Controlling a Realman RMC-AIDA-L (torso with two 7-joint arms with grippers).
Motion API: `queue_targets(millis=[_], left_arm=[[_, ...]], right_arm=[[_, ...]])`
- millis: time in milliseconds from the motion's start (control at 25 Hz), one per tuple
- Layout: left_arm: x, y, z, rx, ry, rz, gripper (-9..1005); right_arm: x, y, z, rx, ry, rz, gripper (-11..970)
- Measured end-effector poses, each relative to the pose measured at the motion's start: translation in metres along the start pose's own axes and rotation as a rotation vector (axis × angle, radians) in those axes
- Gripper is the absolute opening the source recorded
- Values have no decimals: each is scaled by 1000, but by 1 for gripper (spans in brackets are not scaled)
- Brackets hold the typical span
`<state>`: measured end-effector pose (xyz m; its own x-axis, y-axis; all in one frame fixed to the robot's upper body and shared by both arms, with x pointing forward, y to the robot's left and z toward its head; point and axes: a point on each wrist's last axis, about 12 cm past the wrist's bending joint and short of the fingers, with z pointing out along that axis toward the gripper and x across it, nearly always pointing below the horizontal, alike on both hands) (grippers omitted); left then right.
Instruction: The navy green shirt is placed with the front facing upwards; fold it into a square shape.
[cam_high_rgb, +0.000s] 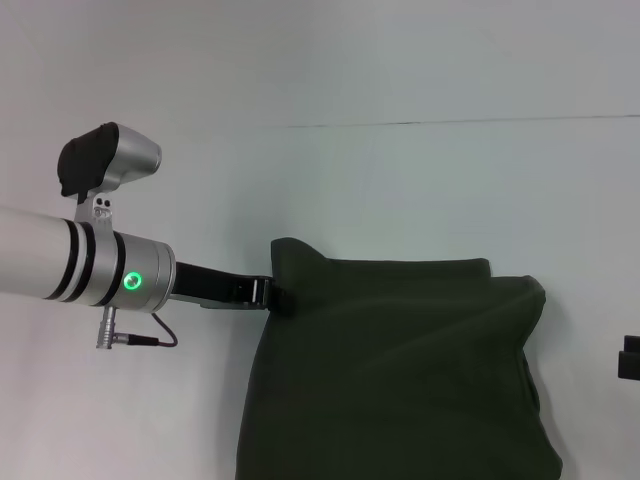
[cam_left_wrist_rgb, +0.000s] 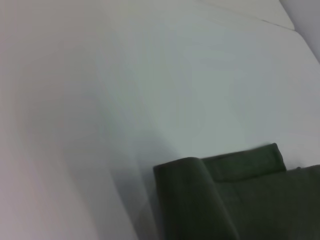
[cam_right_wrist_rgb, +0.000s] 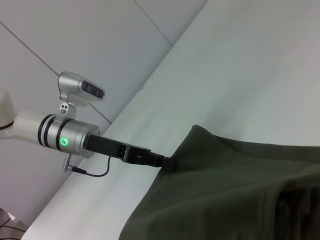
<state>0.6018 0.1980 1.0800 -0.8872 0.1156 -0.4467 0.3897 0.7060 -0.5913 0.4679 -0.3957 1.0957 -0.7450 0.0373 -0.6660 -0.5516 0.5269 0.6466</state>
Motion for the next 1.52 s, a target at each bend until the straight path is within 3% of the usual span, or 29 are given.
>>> queue_targets(millis=[200, 640, 1040, 1280, 1520], left_arm=[[-2, 3, -1, -2, -41, -21, 46], [2, 29, -19, -33, -210, -135, 51], [29, 64, -46, -70, -372, -319, 56], [39, 67, -53, -17, -437, -375, 59], [43, 65, -52, 0, -458, -294, 62]], right_arm=[[-2, 0, 2, -7, -2, -5, 790], [-9, 1, 15, -21, -17, -17, 789], [-18, 1, 26, -38, -20, -34, 789], [-22, 2, 33, -52, -20, -46, 790], [-24, 4, 41, -70, -45, -70, 789]])
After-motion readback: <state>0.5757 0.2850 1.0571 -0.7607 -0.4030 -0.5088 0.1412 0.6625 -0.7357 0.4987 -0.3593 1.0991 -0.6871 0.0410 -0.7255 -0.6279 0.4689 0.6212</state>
